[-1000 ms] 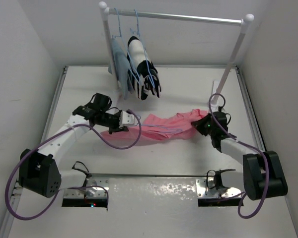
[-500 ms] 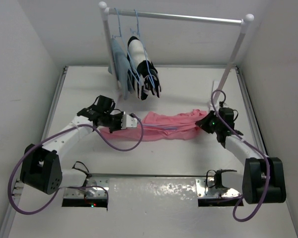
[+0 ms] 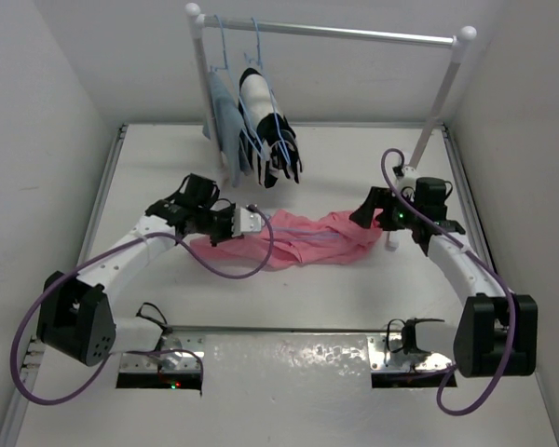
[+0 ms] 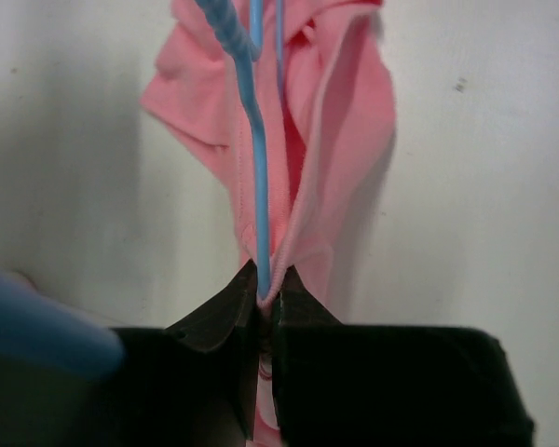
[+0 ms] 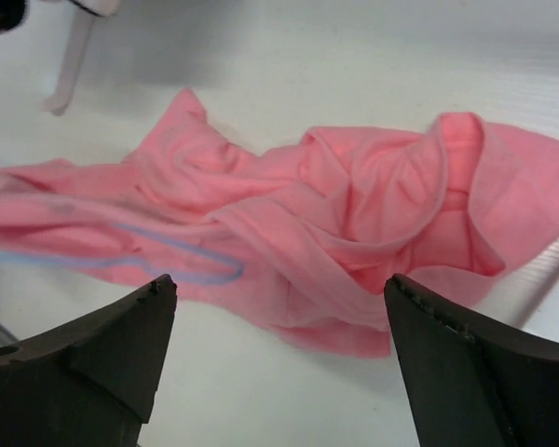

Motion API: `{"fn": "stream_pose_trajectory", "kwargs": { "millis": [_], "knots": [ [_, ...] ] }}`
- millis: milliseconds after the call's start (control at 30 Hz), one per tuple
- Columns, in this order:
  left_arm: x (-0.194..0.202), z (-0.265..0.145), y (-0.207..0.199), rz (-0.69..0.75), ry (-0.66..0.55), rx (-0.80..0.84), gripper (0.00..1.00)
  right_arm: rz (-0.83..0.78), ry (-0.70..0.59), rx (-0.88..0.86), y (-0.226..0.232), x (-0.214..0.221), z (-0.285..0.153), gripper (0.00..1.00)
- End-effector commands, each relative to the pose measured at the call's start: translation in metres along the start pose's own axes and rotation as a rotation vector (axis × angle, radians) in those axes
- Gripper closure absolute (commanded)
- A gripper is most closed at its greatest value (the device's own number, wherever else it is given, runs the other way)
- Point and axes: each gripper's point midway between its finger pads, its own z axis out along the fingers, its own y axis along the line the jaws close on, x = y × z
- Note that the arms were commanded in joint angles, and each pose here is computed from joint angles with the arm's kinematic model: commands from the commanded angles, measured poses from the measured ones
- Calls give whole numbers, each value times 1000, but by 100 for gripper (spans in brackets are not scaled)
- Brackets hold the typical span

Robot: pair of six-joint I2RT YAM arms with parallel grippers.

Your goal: Place the t-shirt on the hanger

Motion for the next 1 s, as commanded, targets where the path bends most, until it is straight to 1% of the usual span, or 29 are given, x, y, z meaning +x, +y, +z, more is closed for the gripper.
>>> {"fn": "stream_pose_trajectory", "kwargs": {
  "millis": [0,33,100,133,167,200,233,267,300,333,367,400,433,467,533,600,633,700,800,833,967],
  "knots": [
    [-22,-4,50,-161,-44,-195,100,-90,-81,-109,22,-17,-9,11],
    [-17,-1,53,-228,-34,-210,100,-115,-119,-117,24,-23,-10,14],
    [-13,1,53,-273,-21,-213,100,-143,-157,-146,34,-23,-14,21],
    [-14,2,50,-311,-26,-208,100,-214,-143,-172,48,-23,-14,22],
    [-16,4,46,-325,-39,-187,100,-302,-102,-234,80,-12,-11,26],
    [-18,5,43,-335,-48,-173,100,-350,-27,-232,91,7,-10,28],
    [-21,6,39,-342,-65,-150,100,-439,-36,-185,99,4,-6,29],
    [-22,7,38,-345,-70,-146,100,-466,-27,-193,111,12,-4,30],
    [-21,7,38,-347,-71,-146,100,-486,-59,-234,133,16,0,32],
    [-21,8,39,-348,-73,-150,100,-386,-66,-174,122,30,8,38],
    [-21,8,39,-343,-74,-152,100,-353,-94,-162,120,34,12,44],
    [-20,9,40,-343,-71,-155,100,-338,-157,-187,131,31,17,51],
    [-20,9,42,-340,-69,-163,100,-308,-140,-165,127,46,22,57],
    [-19,10,42,-341,-69,-160,100,-326,-138,-135,131,54,27,56],
    [-18,11,42,-342,-64,-157,100,-359,-80,-83,130,66,43,49],
    [-17,12,42,-344,-60,-155,100,-381,-50,-52,131,75,56,49],
    [-17,12,42,-345,-59,-154,100,-383,-82,-38,131,69,60,49],
    [-17,12,42,-343,-61,-152,100,-382,-94,-3,126,66,67,49],
    [-17,12,41,-348,-62,-148,100,-392,-42,34,119,75,82,49],
    [-17,12,41,-346,-63,-147,100,-392,-10,41,114,85,89,49],
    [-17,12,41,-343,-60,-148,100,-369,-12,79,104,90,97,50]
  ]
}}
